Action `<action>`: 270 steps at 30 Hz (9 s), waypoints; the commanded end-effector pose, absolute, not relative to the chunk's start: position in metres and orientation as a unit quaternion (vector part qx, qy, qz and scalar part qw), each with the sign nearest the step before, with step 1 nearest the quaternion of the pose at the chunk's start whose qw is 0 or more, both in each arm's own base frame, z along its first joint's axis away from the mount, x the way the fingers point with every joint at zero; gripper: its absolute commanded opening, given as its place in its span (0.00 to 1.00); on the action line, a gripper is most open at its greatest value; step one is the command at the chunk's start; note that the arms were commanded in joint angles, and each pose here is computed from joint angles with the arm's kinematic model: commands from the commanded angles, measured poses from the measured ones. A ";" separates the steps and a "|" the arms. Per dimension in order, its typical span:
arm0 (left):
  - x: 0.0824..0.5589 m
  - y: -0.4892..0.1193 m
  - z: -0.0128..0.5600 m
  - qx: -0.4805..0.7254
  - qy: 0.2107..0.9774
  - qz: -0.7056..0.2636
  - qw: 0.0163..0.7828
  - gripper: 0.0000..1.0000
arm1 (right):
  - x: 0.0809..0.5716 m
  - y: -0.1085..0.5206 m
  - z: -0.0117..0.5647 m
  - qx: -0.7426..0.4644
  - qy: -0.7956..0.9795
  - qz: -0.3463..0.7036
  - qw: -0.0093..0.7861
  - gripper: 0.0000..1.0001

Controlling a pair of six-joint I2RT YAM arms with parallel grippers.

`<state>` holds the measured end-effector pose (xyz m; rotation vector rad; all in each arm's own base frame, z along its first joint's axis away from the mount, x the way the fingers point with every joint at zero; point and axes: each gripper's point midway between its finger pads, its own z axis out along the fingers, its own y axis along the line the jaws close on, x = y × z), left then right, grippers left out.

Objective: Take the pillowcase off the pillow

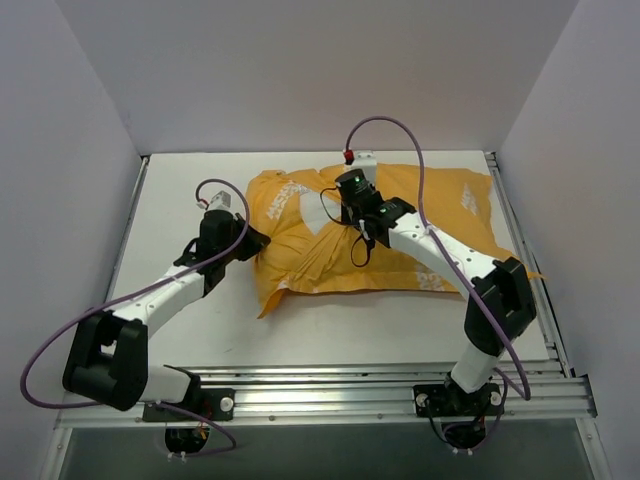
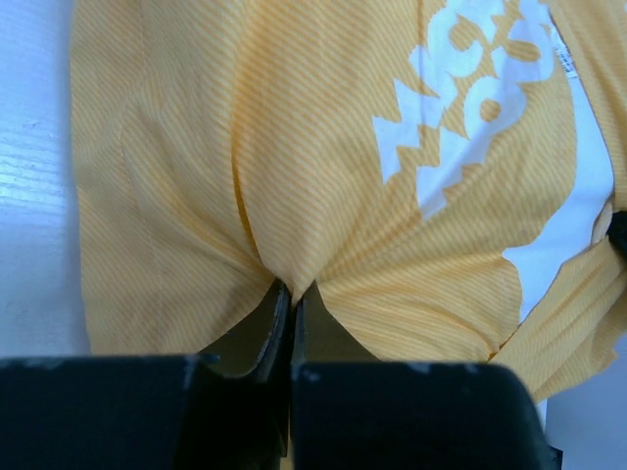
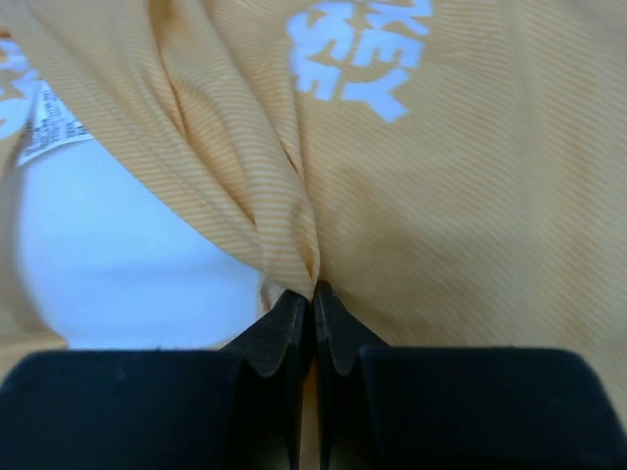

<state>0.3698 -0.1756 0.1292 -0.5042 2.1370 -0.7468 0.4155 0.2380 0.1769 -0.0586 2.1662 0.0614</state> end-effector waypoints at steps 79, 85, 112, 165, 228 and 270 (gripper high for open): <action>0.371 -0.196 0.144 -0.112 0.827 -0.358 0.418 0.18 | 0.340 0.359 0.272 -0.208 0.836 0.182 0.475 0.70; 0.370 -0.197 0.145 -0.111 0.828 -0.360 0.416 0.18 | 0.349 0.394 0.229 -0.230 0.842 0.206 0.442 0.60; 0.359 -0.187 0.118 -0.132 0.850 -0.329 0.389 0.10 | 0.391 0.272 0.021 -0.117 0.924 -0.100 0.351 0.83; 0.432 -0.139 0.145 -0.216 0.846 -0.156 0.461 0.02 | 0.292 0.306 0.189 -0.244 0.848 0.265 0.389 0.00; 0.305 -0.250 0.177 -0.127 0.858 -0.314 0.387 0.27 | 0.397 0.370 0.201 -0.089 0.810 0.244 0.526 0.00; 0.234 -0.210 0.111 -0.117 0.893 -0.280 0.332 0.02 | 0.490 0.286 0.388 0.024 0.726 0.264 0.635 0.00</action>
